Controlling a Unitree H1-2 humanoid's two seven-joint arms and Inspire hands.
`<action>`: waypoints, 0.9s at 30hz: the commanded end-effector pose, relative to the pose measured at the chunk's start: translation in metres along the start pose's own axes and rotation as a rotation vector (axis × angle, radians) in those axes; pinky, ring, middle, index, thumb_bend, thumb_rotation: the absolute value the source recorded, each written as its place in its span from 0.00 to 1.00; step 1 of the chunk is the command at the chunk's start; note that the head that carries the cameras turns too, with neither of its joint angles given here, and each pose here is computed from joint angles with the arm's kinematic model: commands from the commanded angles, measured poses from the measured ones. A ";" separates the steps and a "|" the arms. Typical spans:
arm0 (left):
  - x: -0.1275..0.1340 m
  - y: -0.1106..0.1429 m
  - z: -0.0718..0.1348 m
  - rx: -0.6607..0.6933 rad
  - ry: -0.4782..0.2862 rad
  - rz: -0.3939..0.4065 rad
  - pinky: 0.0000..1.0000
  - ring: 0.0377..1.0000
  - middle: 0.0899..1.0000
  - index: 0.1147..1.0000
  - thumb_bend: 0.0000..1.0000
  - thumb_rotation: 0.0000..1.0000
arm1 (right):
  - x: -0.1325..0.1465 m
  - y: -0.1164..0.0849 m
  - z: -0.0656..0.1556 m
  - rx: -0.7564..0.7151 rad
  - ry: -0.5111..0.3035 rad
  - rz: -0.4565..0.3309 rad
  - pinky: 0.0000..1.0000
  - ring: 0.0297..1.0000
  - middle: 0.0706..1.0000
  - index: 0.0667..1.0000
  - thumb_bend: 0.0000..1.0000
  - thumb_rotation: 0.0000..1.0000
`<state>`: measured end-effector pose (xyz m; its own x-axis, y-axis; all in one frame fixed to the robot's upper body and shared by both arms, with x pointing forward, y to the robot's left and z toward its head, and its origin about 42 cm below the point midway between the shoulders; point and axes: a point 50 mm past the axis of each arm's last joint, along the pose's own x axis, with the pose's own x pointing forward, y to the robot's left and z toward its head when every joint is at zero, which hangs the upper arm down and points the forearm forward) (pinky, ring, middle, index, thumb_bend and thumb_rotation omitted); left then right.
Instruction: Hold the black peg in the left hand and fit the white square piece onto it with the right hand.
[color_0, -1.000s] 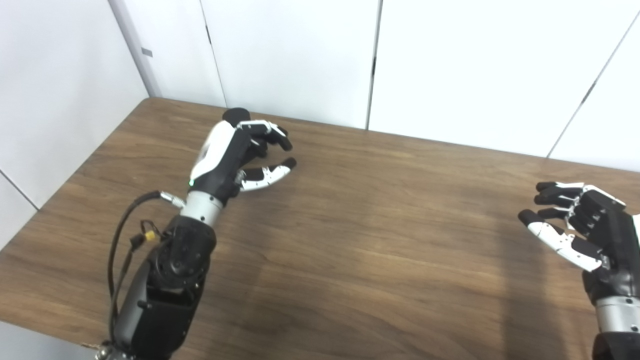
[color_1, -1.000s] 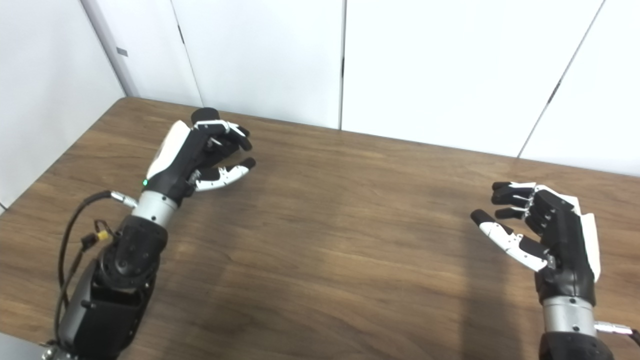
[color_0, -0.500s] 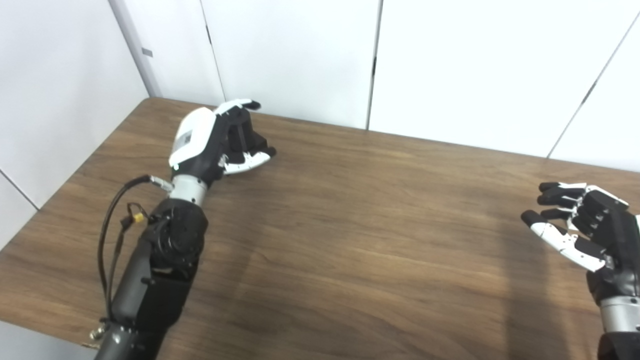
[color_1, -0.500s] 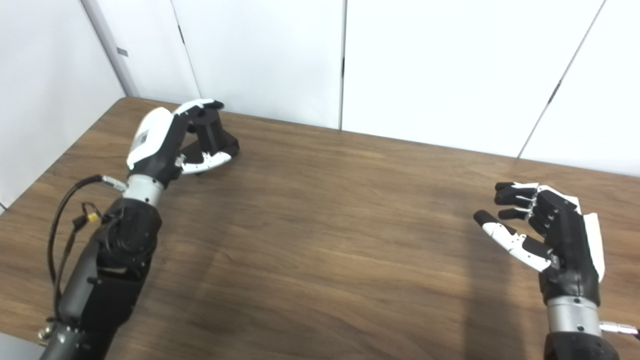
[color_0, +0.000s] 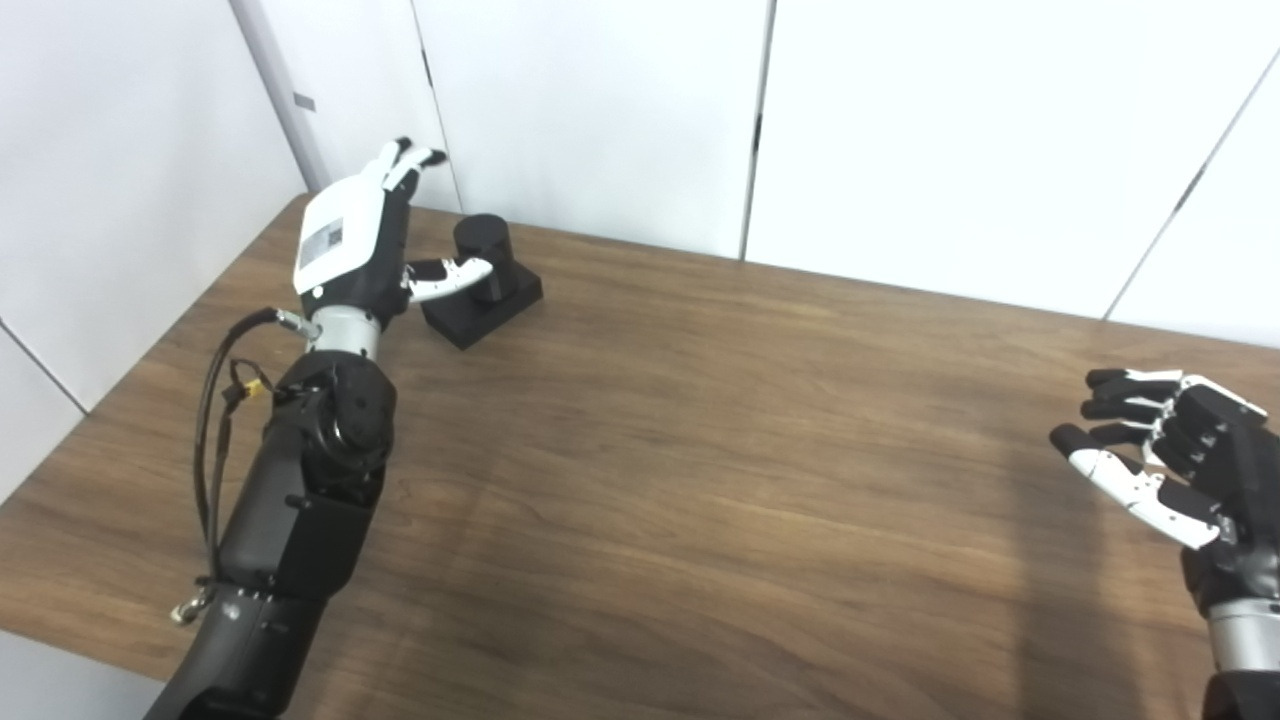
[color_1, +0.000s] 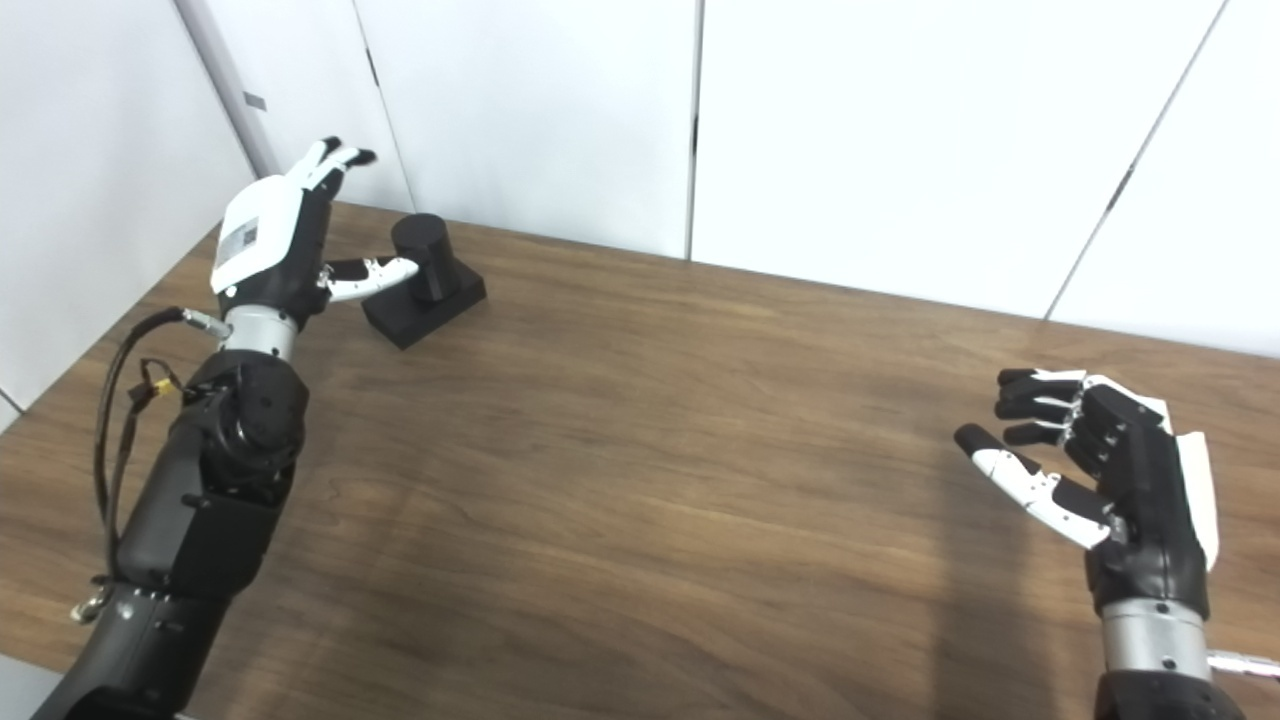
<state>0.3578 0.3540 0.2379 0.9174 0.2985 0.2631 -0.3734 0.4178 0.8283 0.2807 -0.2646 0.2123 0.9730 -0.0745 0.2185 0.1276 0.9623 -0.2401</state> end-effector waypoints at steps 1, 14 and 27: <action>0.017 0.016 0.011 -0.002 -0.024 0.075 0.80 1.00 1.00 0.95 0.85 0.36 | 0.006 -0.003 0.015 -0.001 -0.085 -0.003 0.52 0.58 0.62 0.45 0.50 0.11; 0.034 0.012 0.002 0.146 0.088 -0.021 0.91 1.00 1.00 0.84 0.93 0.49 | 0.006 -0.003 0.012 0.008 -0.083 -0.007 0.54 0.60 0.62 0.45 0.50 0.11; 0.054 0.003 0.000 0.236 0.142 -0.142 0.95 1.00 1.00 0.76 0.96 0.55 | 0.007 -0.003 0.015 0.006 -0.087 -0.008 0.53 0.59 0.61 0.45 0.50 0.11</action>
<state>0.3939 0.3674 0.2233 0.9295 0.3688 -0.0083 -0.1141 0.3088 0.9442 0.2810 -0.2647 0.2114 0.9734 -0.0728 0.2173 0.1243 0.9644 -0.2335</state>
